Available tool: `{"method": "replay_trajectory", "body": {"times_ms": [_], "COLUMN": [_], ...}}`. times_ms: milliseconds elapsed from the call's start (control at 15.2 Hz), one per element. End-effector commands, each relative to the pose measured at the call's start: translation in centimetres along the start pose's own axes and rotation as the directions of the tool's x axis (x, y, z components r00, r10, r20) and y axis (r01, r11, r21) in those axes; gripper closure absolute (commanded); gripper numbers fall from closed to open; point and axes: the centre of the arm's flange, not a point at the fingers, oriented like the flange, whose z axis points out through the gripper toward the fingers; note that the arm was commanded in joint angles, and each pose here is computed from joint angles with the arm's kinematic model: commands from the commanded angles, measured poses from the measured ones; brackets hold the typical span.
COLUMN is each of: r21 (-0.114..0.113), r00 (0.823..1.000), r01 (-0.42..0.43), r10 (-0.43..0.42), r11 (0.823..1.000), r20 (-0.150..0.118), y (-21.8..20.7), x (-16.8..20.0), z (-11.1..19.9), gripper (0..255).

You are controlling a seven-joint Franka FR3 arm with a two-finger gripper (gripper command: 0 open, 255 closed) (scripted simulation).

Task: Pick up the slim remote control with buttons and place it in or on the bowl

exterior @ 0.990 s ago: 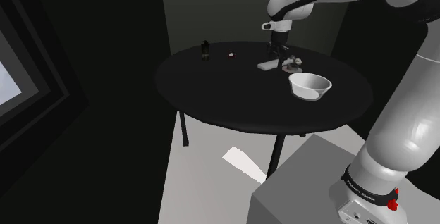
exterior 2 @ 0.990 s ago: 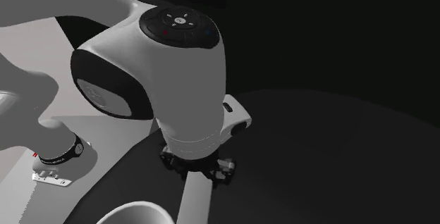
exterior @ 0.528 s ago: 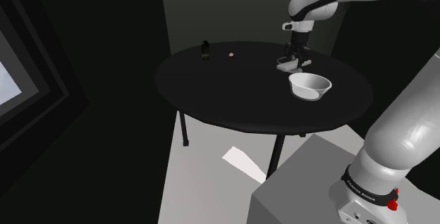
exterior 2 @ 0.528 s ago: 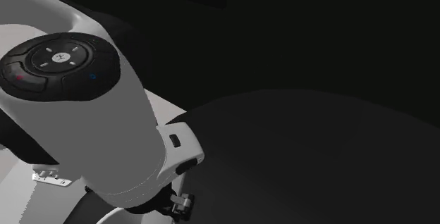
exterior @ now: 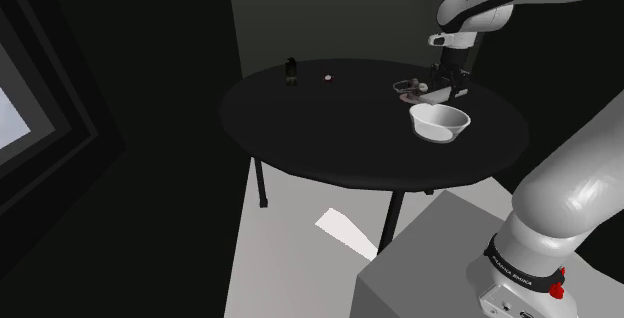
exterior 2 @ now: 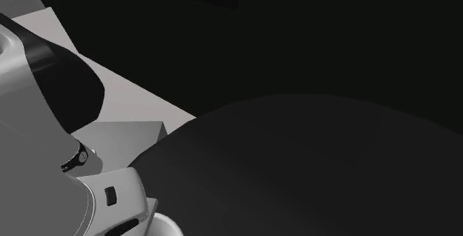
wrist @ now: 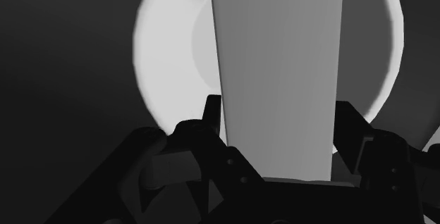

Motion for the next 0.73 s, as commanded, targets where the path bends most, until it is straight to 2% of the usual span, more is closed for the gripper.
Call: {"method": "replay_trajectory", "body": {"times_ms": [0, 660], "r21": [0.0, 0.0], "r00": [1.0, 1.0], "r01": [0.001, 0.001], "r10": [-0.001, -0.001], "r11": [1.0, 1.0], "r20": [0.0, 0.0], "y": [-0.2, 0.0], "x": [-0.3, -0.3], "z": [1.0, 6.5], "gripper": [255, 255]}}
